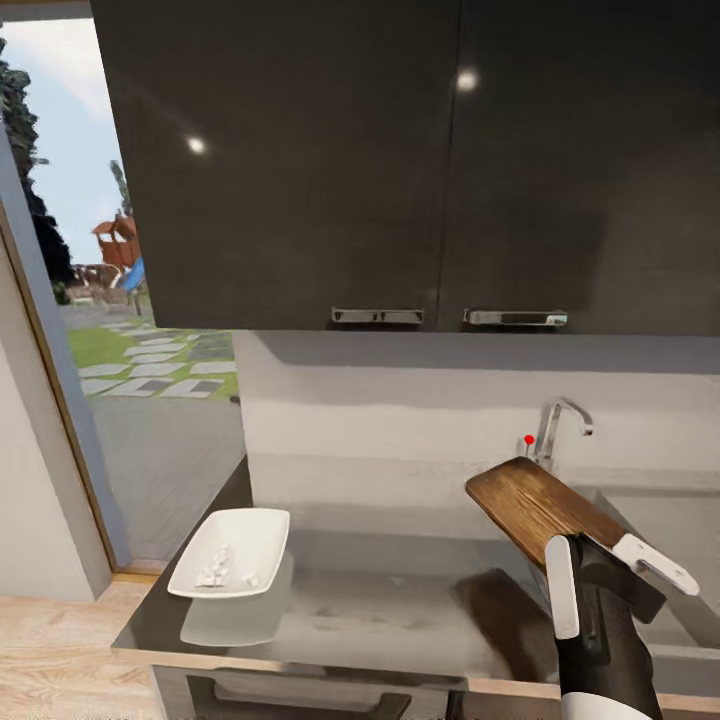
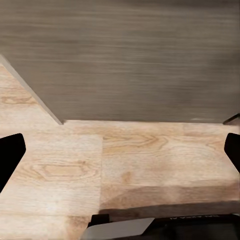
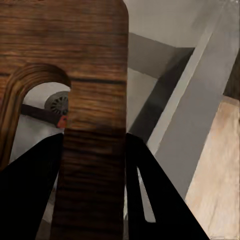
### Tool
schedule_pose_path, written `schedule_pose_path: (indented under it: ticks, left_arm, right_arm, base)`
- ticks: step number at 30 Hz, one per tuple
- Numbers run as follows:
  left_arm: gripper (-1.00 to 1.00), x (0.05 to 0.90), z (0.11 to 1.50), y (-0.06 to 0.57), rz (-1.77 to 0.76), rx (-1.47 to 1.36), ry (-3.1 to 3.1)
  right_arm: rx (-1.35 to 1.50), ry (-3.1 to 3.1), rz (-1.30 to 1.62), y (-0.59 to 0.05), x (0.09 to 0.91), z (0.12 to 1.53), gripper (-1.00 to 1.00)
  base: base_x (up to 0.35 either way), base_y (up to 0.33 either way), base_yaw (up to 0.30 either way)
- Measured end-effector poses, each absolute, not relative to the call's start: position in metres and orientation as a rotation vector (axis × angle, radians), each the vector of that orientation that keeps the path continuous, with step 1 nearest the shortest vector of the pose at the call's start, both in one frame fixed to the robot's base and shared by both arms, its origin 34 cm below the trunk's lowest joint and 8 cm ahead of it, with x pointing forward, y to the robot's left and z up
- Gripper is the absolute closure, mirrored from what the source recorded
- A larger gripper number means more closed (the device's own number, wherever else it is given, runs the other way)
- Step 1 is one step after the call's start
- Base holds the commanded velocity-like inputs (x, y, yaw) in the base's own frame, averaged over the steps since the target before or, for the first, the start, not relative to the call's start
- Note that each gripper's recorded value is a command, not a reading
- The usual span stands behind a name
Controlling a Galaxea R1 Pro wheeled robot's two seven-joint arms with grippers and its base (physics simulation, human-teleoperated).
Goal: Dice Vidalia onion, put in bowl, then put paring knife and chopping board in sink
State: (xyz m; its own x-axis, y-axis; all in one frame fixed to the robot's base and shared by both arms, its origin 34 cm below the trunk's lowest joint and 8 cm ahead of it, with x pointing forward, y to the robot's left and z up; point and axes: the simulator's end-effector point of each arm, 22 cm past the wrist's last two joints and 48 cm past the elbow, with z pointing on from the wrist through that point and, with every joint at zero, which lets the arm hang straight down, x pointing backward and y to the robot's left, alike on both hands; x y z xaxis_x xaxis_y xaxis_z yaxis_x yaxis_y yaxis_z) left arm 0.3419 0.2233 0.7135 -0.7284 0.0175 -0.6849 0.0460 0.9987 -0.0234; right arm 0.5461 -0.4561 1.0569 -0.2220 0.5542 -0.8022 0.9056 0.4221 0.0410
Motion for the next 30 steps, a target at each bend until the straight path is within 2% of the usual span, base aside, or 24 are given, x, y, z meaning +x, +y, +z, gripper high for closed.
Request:
schedule_pose_path:
  ticks: [15,22,30]
  left_arm:
    - [-1.0,0.335,0.708,0.223,-0.053,0.045,2.411]
    - [-1.0,0.33,0.705,0.222,-0.055,0.047,2.422]
    - [-1.0,0.328,0.704,0.218,-0.063,0.063,2.426]
  right_arm:
    - [1.565,1.829,-0.774,-0.464,0.487,1.041,1.0]
    - [1.599,1.821,-0.668,-0.472,0.506,1.05,1.0]
    - [1.562,1.878,-0.688,-0.478,0.546,1.076,1.0]
  base:
    - [0.0,-0.001,0.0]
    - [0.0,0.0,0.0]
    - [0.0,0.0,0.0]
